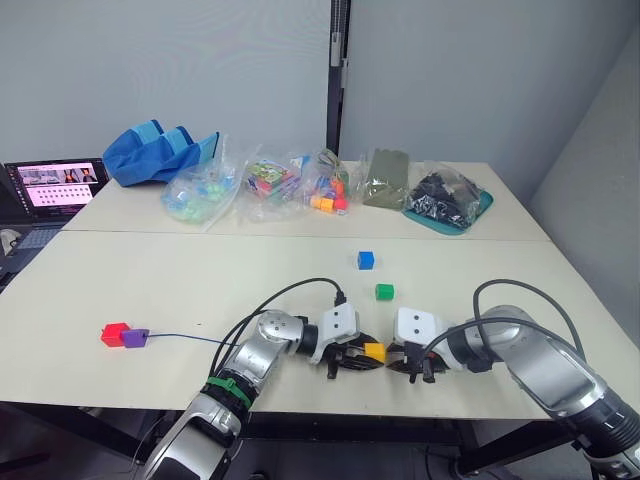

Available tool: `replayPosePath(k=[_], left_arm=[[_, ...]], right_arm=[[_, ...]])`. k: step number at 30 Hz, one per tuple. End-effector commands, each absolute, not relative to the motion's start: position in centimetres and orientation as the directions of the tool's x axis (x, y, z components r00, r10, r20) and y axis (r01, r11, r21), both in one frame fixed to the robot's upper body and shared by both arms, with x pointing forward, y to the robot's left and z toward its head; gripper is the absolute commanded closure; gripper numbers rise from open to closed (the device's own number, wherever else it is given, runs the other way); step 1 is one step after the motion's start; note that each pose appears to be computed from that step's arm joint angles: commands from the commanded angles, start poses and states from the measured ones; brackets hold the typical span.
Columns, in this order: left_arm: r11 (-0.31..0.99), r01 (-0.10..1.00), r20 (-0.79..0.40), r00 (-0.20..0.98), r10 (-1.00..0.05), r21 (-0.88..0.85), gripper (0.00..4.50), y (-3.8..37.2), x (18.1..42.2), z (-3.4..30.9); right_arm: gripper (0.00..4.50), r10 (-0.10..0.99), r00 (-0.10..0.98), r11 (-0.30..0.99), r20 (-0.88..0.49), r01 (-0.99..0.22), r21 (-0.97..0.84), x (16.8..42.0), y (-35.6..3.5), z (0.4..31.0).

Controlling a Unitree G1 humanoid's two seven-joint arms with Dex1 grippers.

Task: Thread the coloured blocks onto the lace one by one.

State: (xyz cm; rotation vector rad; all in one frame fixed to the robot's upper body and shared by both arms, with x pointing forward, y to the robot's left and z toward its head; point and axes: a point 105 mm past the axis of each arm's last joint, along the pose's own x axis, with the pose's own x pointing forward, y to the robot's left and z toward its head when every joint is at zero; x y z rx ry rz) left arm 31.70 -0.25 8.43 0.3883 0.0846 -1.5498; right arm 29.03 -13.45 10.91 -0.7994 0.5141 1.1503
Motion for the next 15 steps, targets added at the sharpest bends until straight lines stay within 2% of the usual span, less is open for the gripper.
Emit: replayPosePath(k=[1, 7, 11, 15], left_arm=[[-0.006, 0.977, -0.31, 0.061, -0.949, 0.211, 3.19, 1.3, 32.3, 8.8], [0.054, 0.973, -0.324, 0.126, -0.938, 0.222, 3.19, 4.7, 32.8, 9.1], [0.181, 0.957, -0.382, 0.259, -0.887, 0.228, 3.19, 11.7, 33.6, 9.0], [0.283, 0.93, -0.451, 0.361, -0.816, 0.234, 3.19, 18.1, 33.4, 9.2]], right_arm=[[4.5, 0.538, 0.387, 0.233, -0.749, -0.922, -0.309, 29.8, -15.1, 10.3], [4.5, 0.551, 0.394, 0.234, -0.736, -0.919, -0.317, 30.6, -14.8, 10.4], [4.5, 0.581, 0.371, 0.203, -0.724, -0.928, -0.313, 31.1, -13.6, 10.6], [4.5, 0.598, 0.347, 0.172, -0.722, -0.936, -0.308, 31.5, -12.9, 10.6]])
